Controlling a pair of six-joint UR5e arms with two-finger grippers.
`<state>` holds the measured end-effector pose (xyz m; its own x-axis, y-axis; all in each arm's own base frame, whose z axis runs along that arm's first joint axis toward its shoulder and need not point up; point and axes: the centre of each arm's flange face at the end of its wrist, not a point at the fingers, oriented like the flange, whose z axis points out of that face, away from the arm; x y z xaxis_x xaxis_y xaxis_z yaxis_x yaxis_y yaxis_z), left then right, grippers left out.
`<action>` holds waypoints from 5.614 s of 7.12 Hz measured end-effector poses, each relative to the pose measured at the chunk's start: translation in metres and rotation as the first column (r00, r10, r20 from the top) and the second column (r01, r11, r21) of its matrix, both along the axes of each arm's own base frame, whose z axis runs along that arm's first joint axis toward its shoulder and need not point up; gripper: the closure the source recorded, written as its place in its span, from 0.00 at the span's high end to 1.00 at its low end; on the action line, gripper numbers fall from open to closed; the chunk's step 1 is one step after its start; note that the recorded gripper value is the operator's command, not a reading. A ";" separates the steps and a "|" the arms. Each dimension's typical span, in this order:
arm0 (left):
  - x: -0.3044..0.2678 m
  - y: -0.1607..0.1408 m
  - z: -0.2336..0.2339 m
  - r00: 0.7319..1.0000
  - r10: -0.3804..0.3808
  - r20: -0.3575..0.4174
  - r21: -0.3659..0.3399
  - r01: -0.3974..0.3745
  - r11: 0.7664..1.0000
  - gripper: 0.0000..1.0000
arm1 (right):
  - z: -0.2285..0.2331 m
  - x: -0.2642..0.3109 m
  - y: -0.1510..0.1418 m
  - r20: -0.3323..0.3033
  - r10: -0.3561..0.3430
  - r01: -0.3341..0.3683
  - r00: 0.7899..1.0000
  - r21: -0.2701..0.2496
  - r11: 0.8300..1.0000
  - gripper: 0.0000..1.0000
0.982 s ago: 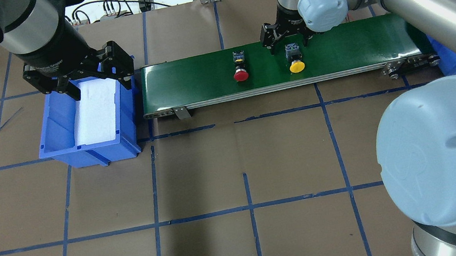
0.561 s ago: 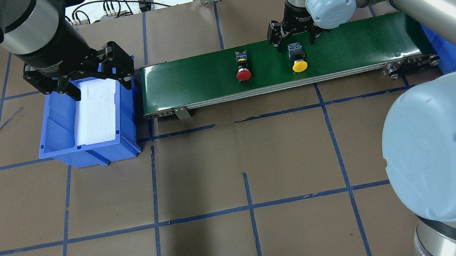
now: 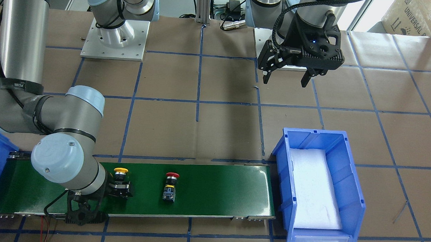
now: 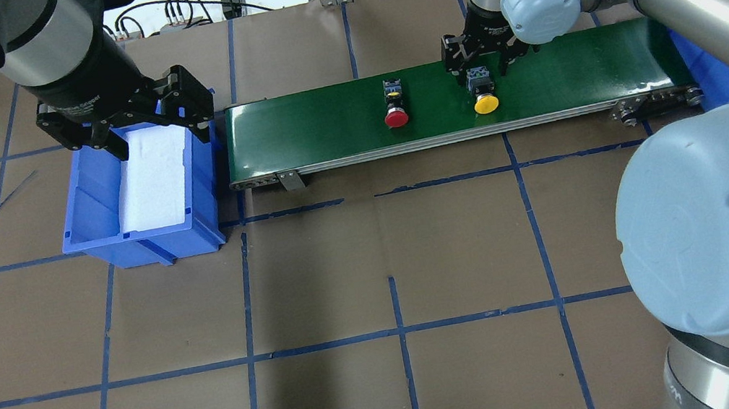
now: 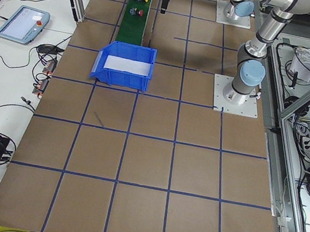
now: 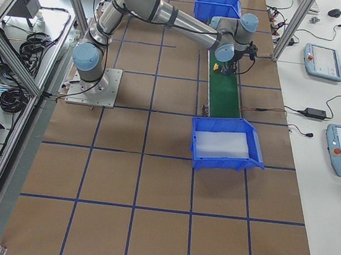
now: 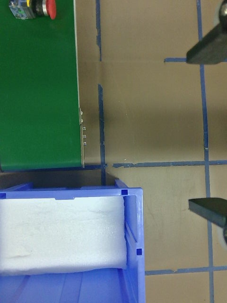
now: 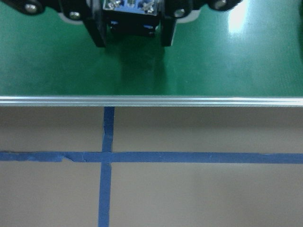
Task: Transport two buttons from left to right
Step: 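Grasp the yellow-capped button on the belt with the right gripper, then carry the yellow button into the far blue bin and release it, then return the right gripper to the belt and grasp the red-capped button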
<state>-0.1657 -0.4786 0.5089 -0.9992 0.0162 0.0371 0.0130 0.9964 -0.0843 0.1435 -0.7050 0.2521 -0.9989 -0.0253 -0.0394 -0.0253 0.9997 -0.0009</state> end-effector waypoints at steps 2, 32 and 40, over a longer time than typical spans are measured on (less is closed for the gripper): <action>0.000 0.000 0.000 1.000 -0.001 0.000 0.000 0.001 1.000 1.00 | 0.021 -0.002 -0.004 0.013 0.012 -0.012 1.000 0.031 0.999 0.15; -0.008 0.000 -0.007 1.000 -0.017 0.002 0.014 0.017 1.000 1.00 | 0.092 -0.040 -0.035 0.021 0.255 -0.256 0.967 0.058 0.965 1.00; -0.005 0.008 -0.004 1.000 -0.013 0.012 0.007 0.012 1.000 1.00 | 0.005 0.013 -0.018 0.020 0.173 -0.174 0.985 0.159 0.972 0.27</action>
<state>-0.1702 -0.4706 0.5046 -0.9993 0.0284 0.0257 0.0264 0.9966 -0.0776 0.1561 -0.7229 0.2566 -0.9795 -0.1911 -0.0631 -0.1989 0.9673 0.1573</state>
